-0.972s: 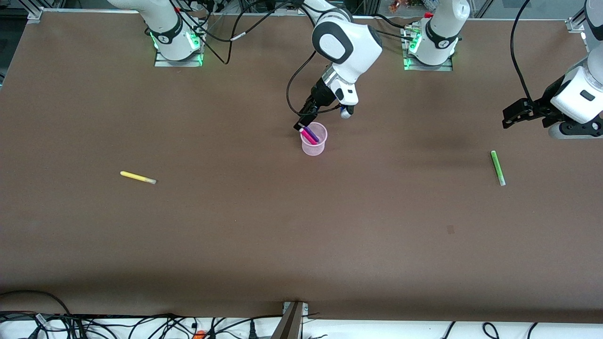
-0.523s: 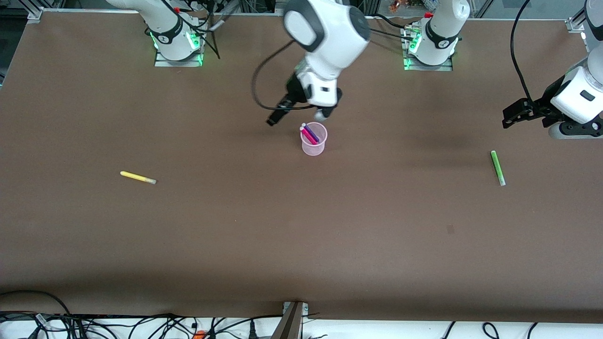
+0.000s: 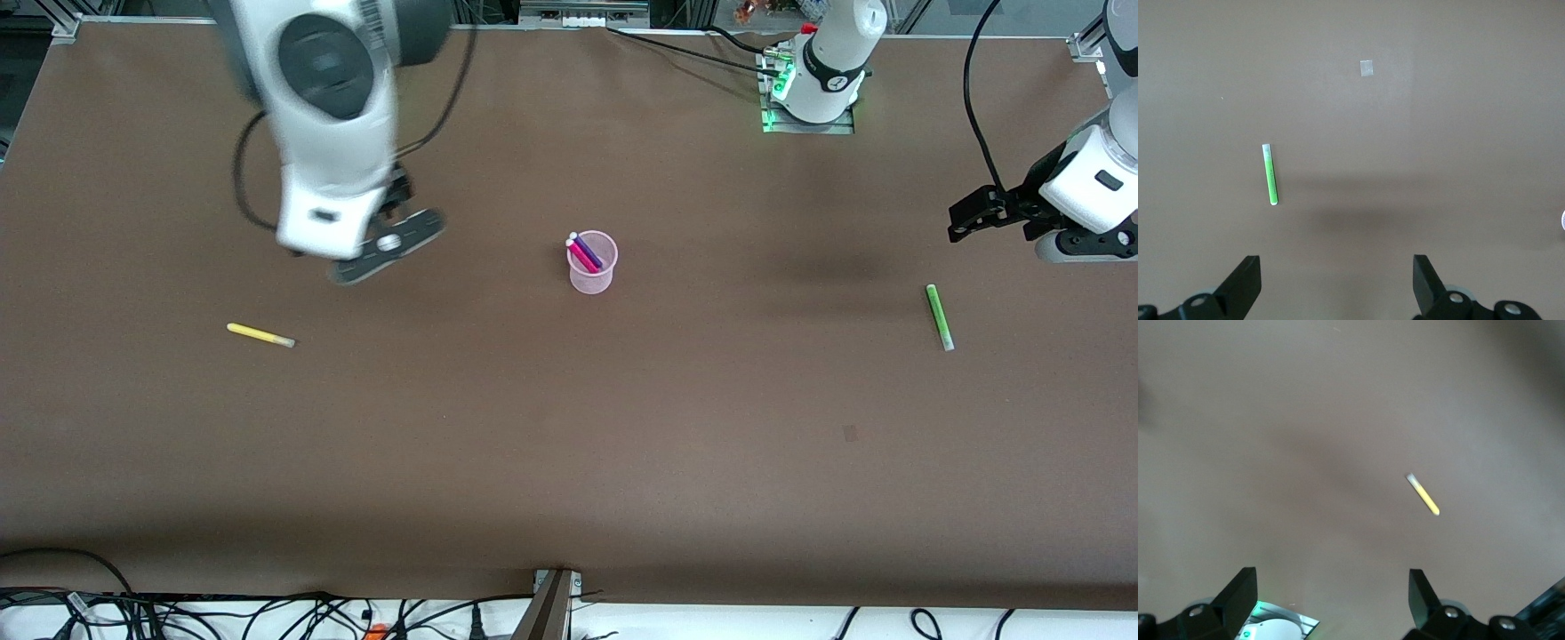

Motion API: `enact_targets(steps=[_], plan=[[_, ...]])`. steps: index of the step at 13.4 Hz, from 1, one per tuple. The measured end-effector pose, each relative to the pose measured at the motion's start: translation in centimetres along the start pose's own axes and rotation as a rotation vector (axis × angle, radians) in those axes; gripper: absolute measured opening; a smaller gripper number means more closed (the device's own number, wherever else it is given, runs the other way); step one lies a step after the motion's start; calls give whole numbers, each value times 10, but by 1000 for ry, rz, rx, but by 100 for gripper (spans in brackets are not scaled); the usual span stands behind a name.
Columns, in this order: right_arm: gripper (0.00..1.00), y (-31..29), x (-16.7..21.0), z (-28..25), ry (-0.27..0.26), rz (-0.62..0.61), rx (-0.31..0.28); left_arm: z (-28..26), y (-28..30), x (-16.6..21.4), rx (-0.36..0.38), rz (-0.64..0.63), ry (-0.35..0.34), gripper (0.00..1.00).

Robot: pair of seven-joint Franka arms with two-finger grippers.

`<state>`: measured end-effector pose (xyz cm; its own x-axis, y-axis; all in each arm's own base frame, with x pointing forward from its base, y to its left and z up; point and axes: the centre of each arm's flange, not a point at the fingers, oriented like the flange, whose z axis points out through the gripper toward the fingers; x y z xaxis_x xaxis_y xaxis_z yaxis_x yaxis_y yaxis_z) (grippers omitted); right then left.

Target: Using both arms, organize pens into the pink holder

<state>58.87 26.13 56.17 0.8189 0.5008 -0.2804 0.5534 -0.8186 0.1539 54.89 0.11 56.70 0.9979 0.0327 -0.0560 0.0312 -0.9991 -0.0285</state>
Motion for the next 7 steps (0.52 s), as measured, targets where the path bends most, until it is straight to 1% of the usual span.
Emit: enact_targets(steps=[2,4,5,7], plan=[[100,61,-12,17,-4,94,90,0,1,0,0,3,1,100],[100,121,-26,38,18,175,166,-1,2,0,0,3,2,100],[100,151,-36,50,25,215,192,-1,2,0,0,4,2,100],[98,193,-53,82,4,292,227,-1,2,0,0,4,2,100]])
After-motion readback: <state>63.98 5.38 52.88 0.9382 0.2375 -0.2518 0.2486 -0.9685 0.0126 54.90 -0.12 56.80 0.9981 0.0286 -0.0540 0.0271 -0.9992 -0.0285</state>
